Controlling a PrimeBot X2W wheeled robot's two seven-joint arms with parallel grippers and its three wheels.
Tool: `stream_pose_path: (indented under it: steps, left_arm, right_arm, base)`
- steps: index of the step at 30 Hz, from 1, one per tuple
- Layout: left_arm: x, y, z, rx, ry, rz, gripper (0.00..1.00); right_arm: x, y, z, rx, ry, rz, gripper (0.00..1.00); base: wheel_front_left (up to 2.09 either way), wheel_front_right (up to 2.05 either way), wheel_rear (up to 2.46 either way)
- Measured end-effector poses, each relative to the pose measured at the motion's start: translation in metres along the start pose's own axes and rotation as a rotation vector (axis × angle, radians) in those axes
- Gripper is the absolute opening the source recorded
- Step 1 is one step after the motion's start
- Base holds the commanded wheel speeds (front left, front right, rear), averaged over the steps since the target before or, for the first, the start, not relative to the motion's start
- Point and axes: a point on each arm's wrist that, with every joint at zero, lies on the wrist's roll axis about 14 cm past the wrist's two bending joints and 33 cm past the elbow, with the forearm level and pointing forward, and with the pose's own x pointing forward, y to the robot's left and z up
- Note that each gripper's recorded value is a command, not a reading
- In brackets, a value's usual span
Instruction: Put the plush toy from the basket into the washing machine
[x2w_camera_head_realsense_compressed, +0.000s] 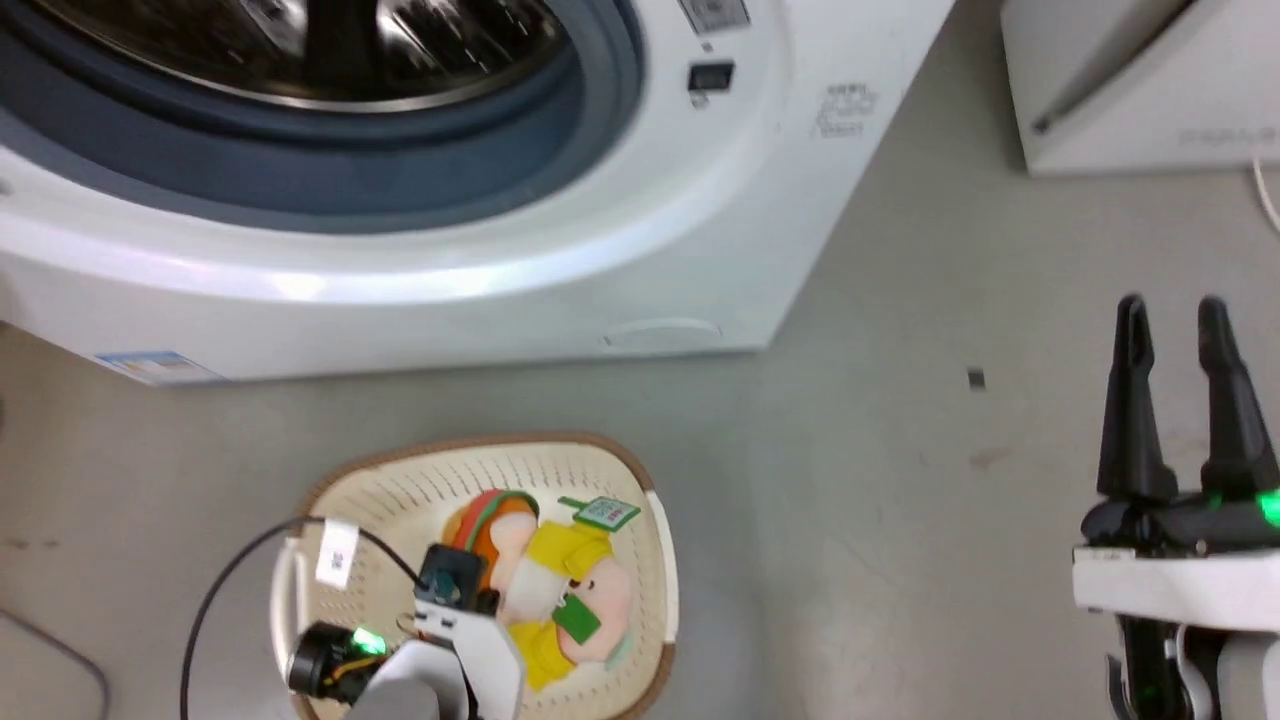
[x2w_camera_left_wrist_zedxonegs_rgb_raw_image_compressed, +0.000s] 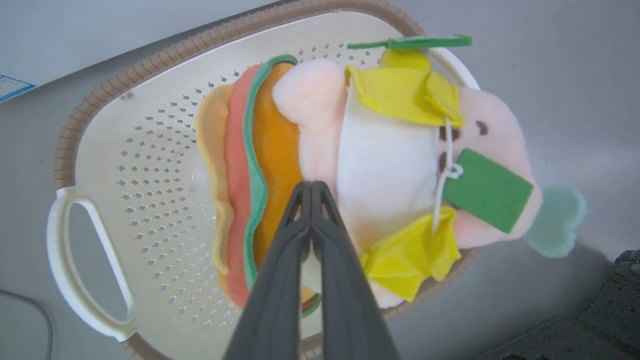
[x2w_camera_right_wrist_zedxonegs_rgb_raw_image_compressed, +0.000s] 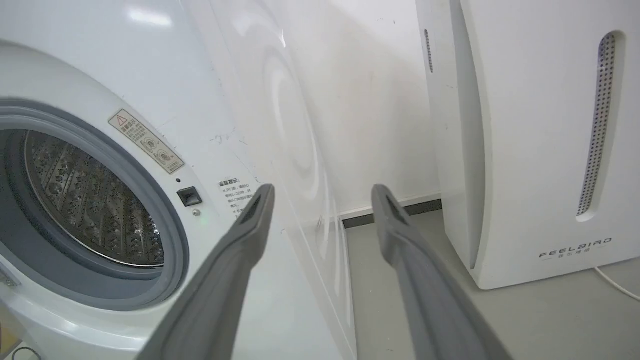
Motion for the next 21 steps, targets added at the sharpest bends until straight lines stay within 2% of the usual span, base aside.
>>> stream_pose_path:
  steps: [8,13,21]
  left_arm:
    - [-0.038,0.004,0.020,-0.021,-0.141,0.046,0.00]
    - [-0.063,0.006,0.063,-0.038,-0.334,0.079,0.00]
    - [-0.099,0.019,0.100,-0.047,-0.527,0.145,0.00]
  right_arm:
    - [-0.021,0.018,0.022,0.015,-0.032,0.042,1.00]
    - [-0.031,0.028,0.036,0.015,-0.057,0.070,1.00]
    - [-0.039,0.040,0.045,0.026,-0.078,0.106,1.00]
  base:
    - [0.00,0.00,0.00]
    - [0.00,0.00,0.00]
    - [0.00,0.00,0.00]
